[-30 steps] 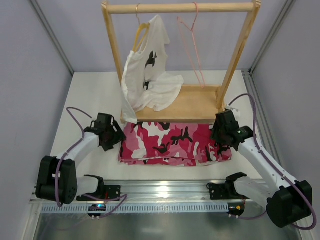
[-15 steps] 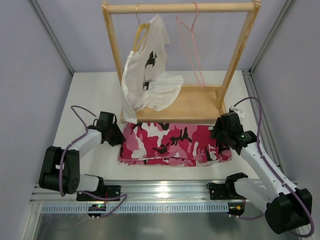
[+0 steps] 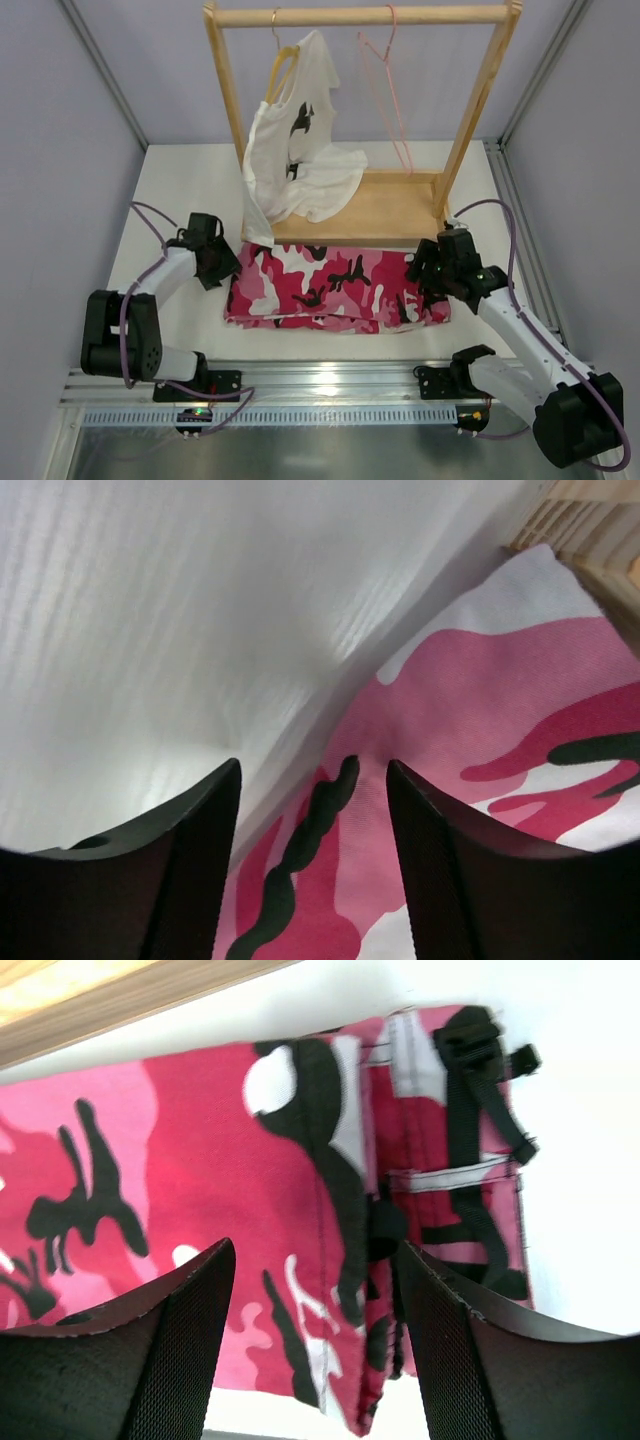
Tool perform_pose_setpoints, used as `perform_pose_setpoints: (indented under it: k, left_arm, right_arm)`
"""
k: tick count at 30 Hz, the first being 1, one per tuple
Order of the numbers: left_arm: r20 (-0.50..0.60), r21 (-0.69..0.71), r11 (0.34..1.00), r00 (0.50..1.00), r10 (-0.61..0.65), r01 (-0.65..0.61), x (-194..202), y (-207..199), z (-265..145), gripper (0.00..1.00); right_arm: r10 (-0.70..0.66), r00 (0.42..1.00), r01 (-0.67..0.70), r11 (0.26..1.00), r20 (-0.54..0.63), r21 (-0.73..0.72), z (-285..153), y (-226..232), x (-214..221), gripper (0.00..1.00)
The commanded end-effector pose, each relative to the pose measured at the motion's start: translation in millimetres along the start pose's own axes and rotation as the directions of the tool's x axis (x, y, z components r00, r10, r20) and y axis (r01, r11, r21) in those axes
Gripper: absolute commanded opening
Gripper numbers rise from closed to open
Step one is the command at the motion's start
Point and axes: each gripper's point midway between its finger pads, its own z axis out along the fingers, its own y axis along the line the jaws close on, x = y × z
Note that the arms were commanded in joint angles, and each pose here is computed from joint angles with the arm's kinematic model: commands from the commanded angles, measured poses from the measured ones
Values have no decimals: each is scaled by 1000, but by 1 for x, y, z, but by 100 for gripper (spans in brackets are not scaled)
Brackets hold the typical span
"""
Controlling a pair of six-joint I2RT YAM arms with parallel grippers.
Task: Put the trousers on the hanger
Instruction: Fold the trousers
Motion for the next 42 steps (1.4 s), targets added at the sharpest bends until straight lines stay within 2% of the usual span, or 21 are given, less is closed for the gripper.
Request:
perform_pose_setpoints:
  k: [1,5,8,9,10,11,12,14,16,19,21,25,27,28,29,30,31,32,34,39,42]
  left_arm:
    - [99,-14,1000,995,-19,21,-22,2,-26,63]
    - [170,86,996,985,1,-16,-25,-18,-62,68]
    - [162,162,984,986,41,-67,-10,-37,-75,65]
    - [175,218,972,984,44,-82,-7,-47,-82,65]
    - [149,264,963,989,23,-62,0,-55,-84,65]
    - [111,312,949,994,19,-53,15,-58,-82,65]
    - [95,330,943,995,1,-32,20,-59,-81,65]
    - [49,317,947,997,-67,48,38,-46,-66,65]
    - [64,312,946,991,-117,92,42,-38,-57,66]
    - [73,231,962,983,-169,148,51,-14,-35,70]
    - [79,163,971,978,-191,176,55,1,-23,72]
    - [51,50,982,981,-186,184,60,19,-9,73]
    - [37,5,982,982,-188,188,59,23,-9,72]
    - [53,-15,982,981,-185,186,57,27,-11,72]
    - [64,-20,982,980,-188,190,55,28,-16,73]
    - [84,-14,981,978,-190,192,50,27,-20,73]
    - [115,-8,980,974,-196,199,42,25,-26,73]
    - [142,9,979,969,-202,203,36,23,-33,74]
    - [176,38,976,960,-216,213,24,16,-43,74]
    - [173,57,970,955,-241,234,20,8,-37,75]
    - [133,17,974,965,-225,225,28,14,-25,76]
  right_arm:
    - [9,999,-5,995,42,-103,-18,29,-14,69]
    - [-12,999,21,955,30,-297,-45,72,-8,66]
    - [-36,998,56,869,50,-491,-69,117,2,63]
    - [-74,997,67,818,12,-571,-77,134,21,63]
    - [-57,997,79,754,55,-652,-87,155,13,63]
    - [-71,997,33,715,-26,-699,-85,165,35,63]
    - [-52,998,19,681,-22,-732,-89,172,33,62]
    - [-48,998,1,599,-35,-801,-89,196,42,60]
    - [-56,997,-13,558,-54,-830,-75,202,60,58]
    - [-100,986,-48,609,-137,-792,-32,185,98,55]
    - [-129,972,-54,695,-198,-717,-3,159,128,53]
    - [-106,967,-71,762,-231,-644,7,125,147,49]
    - [-94,982,-41,734,-162,-677,-11,135,127,49]
    - [-125,976,-13,789,-181,-614,-9,119,132,49]
    - [-98,987,10,826,-126,-564,-7,114,117,49]
    - [-72,996,30,816,-50,-577,-26,125,90,49]
    - [-73,995,29,874,-71,-485,-23,106,92,49]
    - [-6,999,20,918,37,-397,-23,98,61,48]
    - [25,998,-12,974,52,-226,-18,66,57,48]
    - [184,983,-185,982,27,34,6,22,70,46]
    - [274,961,-276,940,37,200,15,-7,81,52]
